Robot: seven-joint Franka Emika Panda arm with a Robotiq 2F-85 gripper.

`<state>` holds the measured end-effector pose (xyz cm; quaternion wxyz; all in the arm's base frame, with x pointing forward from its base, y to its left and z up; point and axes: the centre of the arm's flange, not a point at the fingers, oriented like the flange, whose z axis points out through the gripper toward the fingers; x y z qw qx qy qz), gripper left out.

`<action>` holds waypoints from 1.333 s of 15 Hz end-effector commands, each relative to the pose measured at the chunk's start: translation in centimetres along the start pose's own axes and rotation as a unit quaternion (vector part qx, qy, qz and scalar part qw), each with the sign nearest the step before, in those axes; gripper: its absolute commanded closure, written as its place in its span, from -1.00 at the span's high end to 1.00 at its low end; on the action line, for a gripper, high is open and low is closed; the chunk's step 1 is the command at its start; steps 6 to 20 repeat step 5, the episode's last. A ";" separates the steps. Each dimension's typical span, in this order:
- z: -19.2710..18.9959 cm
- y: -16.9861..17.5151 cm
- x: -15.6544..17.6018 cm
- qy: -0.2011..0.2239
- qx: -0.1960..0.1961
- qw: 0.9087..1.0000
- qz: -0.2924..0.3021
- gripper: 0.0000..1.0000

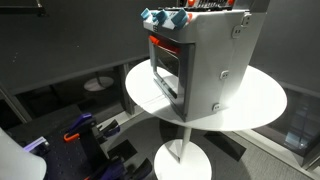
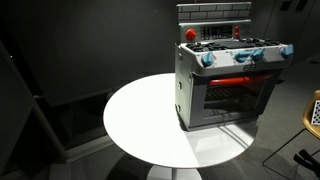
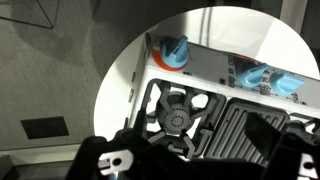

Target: Push the top right button on the toy stove

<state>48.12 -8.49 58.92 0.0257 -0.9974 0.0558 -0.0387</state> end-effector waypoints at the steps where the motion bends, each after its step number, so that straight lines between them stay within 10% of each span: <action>1: -0.6 0.3 -1.5 -0.020 -0.006 1.000 0.018 1.00; 20: -0.2 0.0 -0.7 -0.014 0.001 1.000 0.004 1.00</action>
